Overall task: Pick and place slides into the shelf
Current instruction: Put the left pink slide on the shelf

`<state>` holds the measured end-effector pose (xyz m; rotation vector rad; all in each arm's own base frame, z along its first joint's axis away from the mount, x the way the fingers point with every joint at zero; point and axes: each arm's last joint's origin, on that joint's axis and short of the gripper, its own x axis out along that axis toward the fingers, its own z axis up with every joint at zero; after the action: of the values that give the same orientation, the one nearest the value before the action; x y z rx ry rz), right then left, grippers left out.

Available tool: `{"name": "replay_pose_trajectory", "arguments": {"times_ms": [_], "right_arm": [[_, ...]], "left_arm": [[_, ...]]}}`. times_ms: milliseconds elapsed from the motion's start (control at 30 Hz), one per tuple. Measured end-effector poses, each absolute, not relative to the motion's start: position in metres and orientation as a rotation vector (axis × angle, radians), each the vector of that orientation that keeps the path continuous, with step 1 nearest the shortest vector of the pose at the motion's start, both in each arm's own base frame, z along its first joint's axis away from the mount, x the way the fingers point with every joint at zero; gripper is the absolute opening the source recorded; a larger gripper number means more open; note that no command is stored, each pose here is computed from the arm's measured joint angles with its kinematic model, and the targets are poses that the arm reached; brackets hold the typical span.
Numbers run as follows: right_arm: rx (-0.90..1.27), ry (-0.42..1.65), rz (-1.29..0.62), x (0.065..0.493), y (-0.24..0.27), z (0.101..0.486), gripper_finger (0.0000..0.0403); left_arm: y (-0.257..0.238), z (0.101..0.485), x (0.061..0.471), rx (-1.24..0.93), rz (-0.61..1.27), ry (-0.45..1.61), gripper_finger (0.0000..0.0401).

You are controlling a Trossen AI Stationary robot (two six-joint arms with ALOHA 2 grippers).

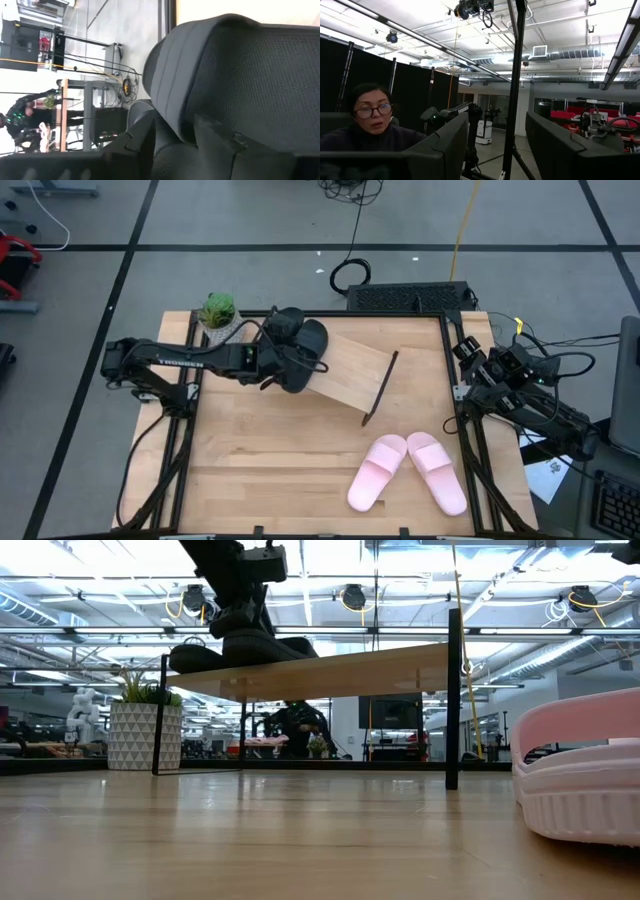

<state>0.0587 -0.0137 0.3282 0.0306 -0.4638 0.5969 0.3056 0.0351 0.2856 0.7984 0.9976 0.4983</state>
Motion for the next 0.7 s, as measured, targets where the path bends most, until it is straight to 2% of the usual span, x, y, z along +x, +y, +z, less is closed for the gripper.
{"name": "replay_pose_trajectory", "arguments": {"times_ms": [200, 400, 567, 700], "right_arm": [[0.030, -0.464, 0.598, 0.059, -0.014, 0.328, 0.0187], [0.034, -0.462, 0.599, 0.059, -0.014, 0.328, 0.0187], [0.019, -0.428, 0.628, 0.059, -0.013, 0.327, 0.0187], [-0.005, -0.381, 0.668, 0.059, -0.012, 0.326, 0.0187]], "left_arm": [[0.026, 0.305, 0.311, 0.811, 0.502, 0.935, 0.0156], [0.003, 0.347, 0.316, 0.862, 0.527, 0.810, 0.0157], [-0.031, 0.377, 0.315, 0.823, 0.474, 0.664, 0.0157], [-0.066, 0.380, 0.310, 0.788, 0.358, 0.589, 0.0157]]}}
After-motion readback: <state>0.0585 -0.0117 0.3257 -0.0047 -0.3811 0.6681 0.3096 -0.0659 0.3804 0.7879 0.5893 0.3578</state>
